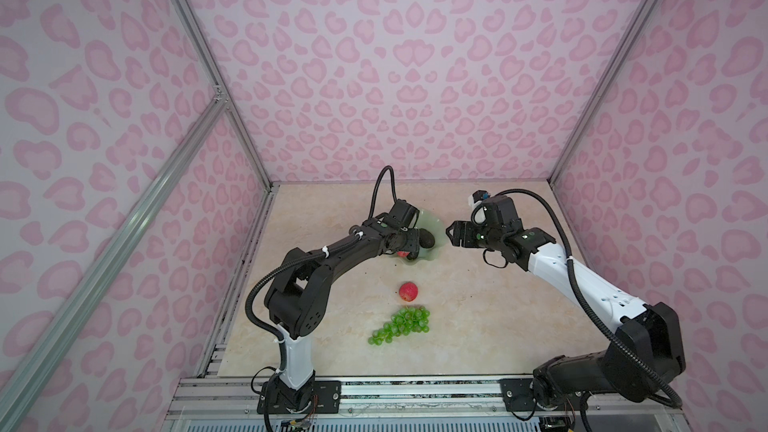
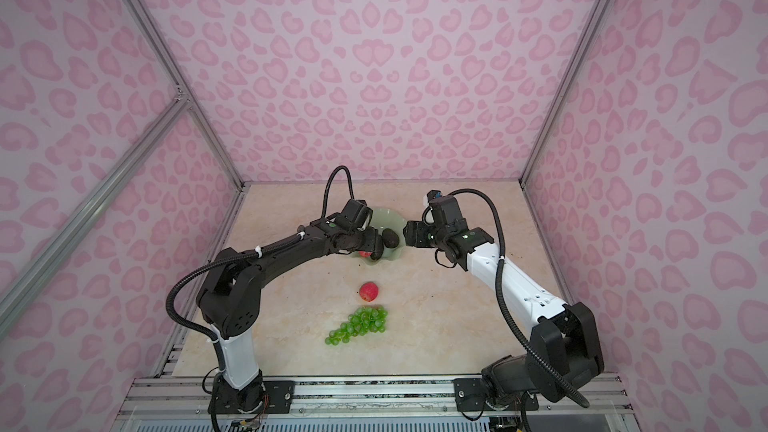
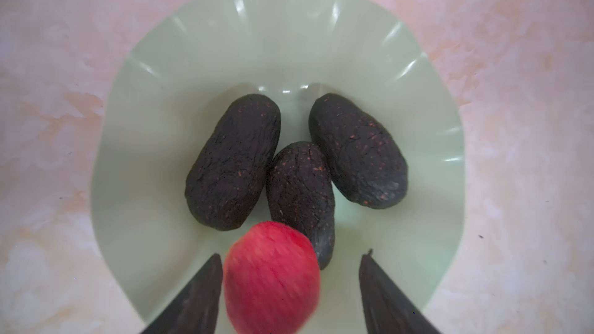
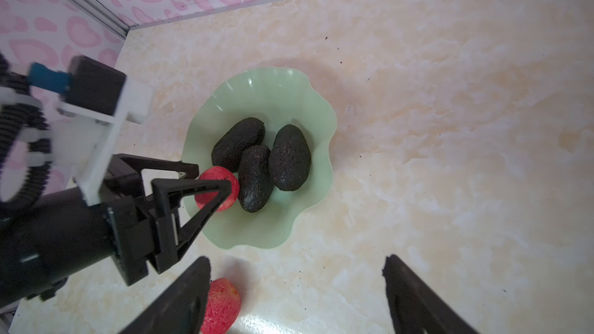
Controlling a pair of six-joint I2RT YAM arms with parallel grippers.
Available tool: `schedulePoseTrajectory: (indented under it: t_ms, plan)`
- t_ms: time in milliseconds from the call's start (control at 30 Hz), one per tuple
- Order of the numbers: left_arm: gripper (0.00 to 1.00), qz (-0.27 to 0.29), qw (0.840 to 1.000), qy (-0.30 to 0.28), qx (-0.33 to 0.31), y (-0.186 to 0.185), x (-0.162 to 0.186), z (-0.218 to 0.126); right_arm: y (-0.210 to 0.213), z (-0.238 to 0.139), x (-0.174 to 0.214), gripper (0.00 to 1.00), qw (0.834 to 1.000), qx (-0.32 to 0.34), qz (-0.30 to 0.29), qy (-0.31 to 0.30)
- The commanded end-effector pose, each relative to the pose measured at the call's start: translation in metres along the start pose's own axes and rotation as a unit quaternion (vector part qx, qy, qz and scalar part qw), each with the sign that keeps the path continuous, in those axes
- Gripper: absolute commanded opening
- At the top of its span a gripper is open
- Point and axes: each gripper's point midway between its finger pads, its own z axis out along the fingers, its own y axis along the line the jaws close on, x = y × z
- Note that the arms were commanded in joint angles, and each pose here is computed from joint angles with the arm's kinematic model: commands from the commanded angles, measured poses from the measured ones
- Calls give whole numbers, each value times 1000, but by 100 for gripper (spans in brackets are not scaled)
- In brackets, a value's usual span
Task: Place and organize the fake fruits in the fruit bowl
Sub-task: 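Place the red fruit in the bowl with the left gripper and release, then grasp the remaining red fruit with the right gripper while the left gripper withdraws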
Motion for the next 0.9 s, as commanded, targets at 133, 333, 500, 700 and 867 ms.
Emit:
schedulePoseTrajectory:
  t_ms: [133,333,500,700,867]
  plan:
    - [73,6,993,-120,24,-5,-53,-92,8,3,35,83,999,-10,-18,46]
    - [75,-3,982,-191,13,15,-59,-158,41,8,83,82,994,-36,-50,95]
    - [77,-28,972,-231,-16,50,-32,-197,71,22,129,81,987,-65,-56,138]
    - [82,-94,963,-247,-54,109,43,-210,96,43,162,79,981,-75,-59,168]
    - [86,-131,958,-250,-57,139,94,-216,100,60,172,78,980,-64,-66,178]
